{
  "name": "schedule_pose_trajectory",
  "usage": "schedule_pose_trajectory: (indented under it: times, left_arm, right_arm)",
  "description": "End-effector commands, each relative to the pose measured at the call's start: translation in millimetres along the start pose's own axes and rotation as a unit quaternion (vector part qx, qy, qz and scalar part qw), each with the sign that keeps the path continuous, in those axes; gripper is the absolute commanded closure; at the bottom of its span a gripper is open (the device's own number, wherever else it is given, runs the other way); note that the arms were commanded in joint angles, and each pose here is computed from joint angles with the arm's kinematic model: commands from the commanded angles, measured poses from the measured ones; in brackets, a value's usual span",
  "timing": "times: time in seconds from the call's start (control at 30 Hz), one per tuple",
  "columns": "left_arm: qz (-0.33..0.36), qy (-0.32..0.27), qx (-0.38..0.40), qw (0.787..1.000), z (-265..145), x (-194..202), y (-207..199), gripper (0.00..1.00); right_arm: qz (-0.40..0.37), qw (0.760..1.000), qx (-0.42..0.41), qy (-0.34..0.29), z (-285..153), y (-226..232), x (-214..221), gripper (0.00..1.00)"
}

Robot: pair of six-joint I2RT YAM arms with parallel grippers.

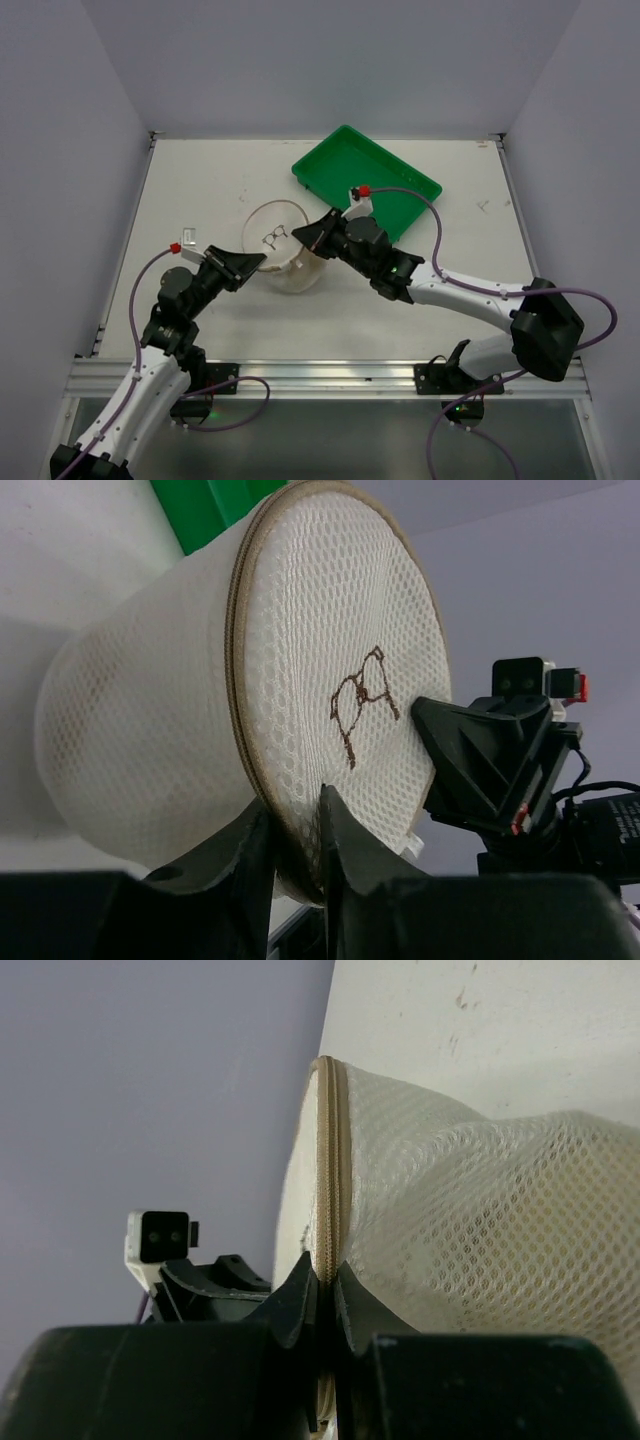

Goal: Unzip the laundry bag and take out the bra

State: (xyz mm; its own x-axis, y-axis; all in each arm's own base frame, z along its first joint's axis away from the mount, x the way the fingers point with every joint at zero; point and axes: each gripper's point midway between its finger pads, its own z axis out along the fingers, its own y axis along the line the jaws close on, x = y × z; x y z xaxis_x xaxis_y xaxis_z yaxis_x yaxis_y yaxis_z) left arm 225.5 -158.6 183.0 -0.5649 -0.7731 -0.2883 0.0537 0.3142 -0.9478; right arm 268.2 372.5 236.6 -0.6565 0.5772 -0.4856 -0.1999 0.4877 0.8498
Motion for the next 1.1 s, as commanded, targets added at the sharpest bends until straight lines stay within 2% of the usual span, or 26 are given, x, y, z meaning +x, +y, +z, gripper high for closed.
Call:
schedule_pose_trajectory:
  times: [0.0,0.07,0.13,0.17,0.2,0.3,0.4,0.57,0.67,0.7,0.77,1.07]
  left_arm:
    - [0.008,-0.003,0.048,0.999,-4,-2,-26,0.76]
    - [0.010,0.001,0.044,0.999,-3,-1,-24,0.86]
    - [0.009,0.004,0.039,0.999,-3,0,-20,0.97]
    - [0.008,0.004,0.036,0.999,-2,0,-19,1.00]
    - [0.012,0.003,0.034,0.999,-2,0,-18,1.00]
    - [0.015,-0.001,0.027,1.000,0,-2,-16,1.00]
    - [0.019,-0.008,0.020,1.000,2,-7,-17,1.00]
    - [0.021,-0.016,0.000,1.000,7,-12,-13,1.00]
    - [0.023,-0.016,-0.005,1.000,9,-14,-14,1.00]
    - [0.025,-0.018,-0.006,1.000,10,-15,-15,1.00]
    - [0.024,-0.021,-0.011,0.999,10,-16,-13,1.00]
    - [0.025,-0.028,-0.014,0.999,8,-19,-14,1.00]
  right_arm:
    - [-0.028,0.999,-0.030,-0.016,-7,9,-16,1.00]
    - [-0.052,0.999,-0.002,-0.005,-6,-11,-16,1.00]
    - [-0.080,0.997,0.009,0.022,-9,-21,-9,0.90]
    - [-0.124,0.992,0.007,0.028,-11,-21,-10,0.84]
    - [-0.150,0.988,0.006,0.036,-13,-21,-10,0.67]
    - [-0.226,0.970,0.055,0.071,-28,-40,-10,0.43]
    - [-0.258,0.961,0.044,0.086,-43,-34,-9,0.35]
    - [-0.259,0.957,0.026,0.126,-56,-35,30,0.37]
    - [-0.249,0.958,0.008,0.140,-55,-27,48,0.46]
    - [-0.250,0.958,0.007,0.143,-54,-24,52,0.54]
    - [-0.260,0.955,0.008,0.144,-52,-13,58,0.58]
    - [-0.270,0.948,0.069,0.155,-37,-30,75,0.59]
